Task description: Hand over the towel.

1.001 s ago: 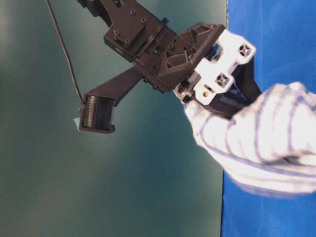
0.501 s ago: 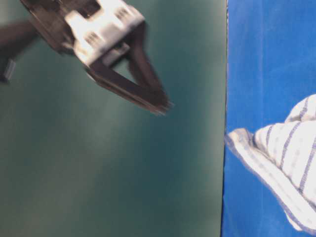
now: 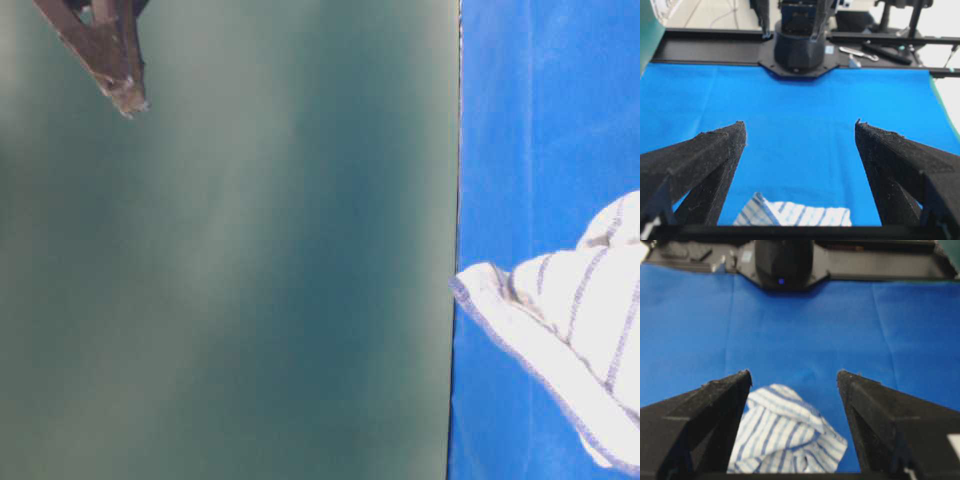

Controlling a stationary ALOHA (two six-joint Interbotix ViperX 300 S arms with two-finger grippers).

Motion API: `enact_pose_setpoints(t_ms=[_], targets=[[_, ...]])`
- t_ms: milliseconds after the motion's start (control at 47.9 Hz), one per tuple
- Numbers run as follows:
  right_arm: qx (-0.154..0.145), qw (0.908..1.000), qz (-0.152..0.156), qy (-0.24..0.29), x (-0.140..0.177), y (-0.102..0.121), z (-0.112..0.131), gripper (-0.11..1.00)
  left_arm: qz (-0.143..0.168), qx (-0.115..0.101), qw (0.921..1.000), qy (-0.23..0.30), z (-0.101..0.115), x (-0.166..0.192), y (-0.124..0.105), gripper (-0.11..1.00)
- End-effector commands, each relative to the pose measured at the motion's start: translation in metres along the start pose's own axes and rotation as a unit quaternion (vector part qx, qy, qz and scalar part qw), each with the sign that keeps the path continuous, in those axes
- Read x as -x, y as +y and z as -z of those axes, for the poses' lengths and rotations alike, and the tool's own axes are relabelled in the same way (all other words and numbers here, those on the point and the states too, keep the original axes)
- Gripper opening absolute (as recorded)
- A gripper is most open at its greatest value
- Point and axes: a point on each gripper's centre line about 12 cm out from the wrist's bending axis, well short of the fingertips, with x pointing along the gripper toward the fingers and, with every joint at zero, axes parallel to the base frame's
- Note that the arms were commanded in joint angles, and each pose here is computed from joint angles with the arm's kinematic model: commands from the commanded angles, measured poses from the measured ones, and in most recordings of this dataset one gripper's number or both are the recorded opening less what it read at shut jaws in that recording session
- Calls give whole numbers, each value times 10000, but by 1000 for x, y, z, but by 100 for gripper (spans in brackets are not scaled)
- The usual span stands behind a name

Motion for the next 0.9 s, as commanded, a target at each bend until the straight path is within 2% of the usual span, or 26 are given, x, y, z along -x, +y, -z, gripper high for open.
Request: enact_pose_setpoints(t_ms=[0, 209, 396, 522, 709, 876], targets=[[-20, 9997, 30, -229, 2, -2, -8, 71, 0, 0, 10000, -54, -4, -2, 0, 90], [-27, 9996, 34, -282, 9, -2, -10, 71, 2, 8, 9999, -100, -7, 3, 0, 90], [-56, 9987, 54, -505, 39, -2, -17, 71, 11, 0, 9999, -115, -14, 22, 0, 90], [-86, 9978, 62, -650, 62, -2, -13, 71, 22, -8, 9999, -138, -11, 35, -1, 90], [-93, 9963, 65, -849, 94, -1, 12, 71, 23, -1, 9998, -207, 7, 55, 0, 90], [-94, 9961, 71, -879, 107, 1, 45, 71, 23, 15, 9996, -291, 35, 74, 0, 90]])
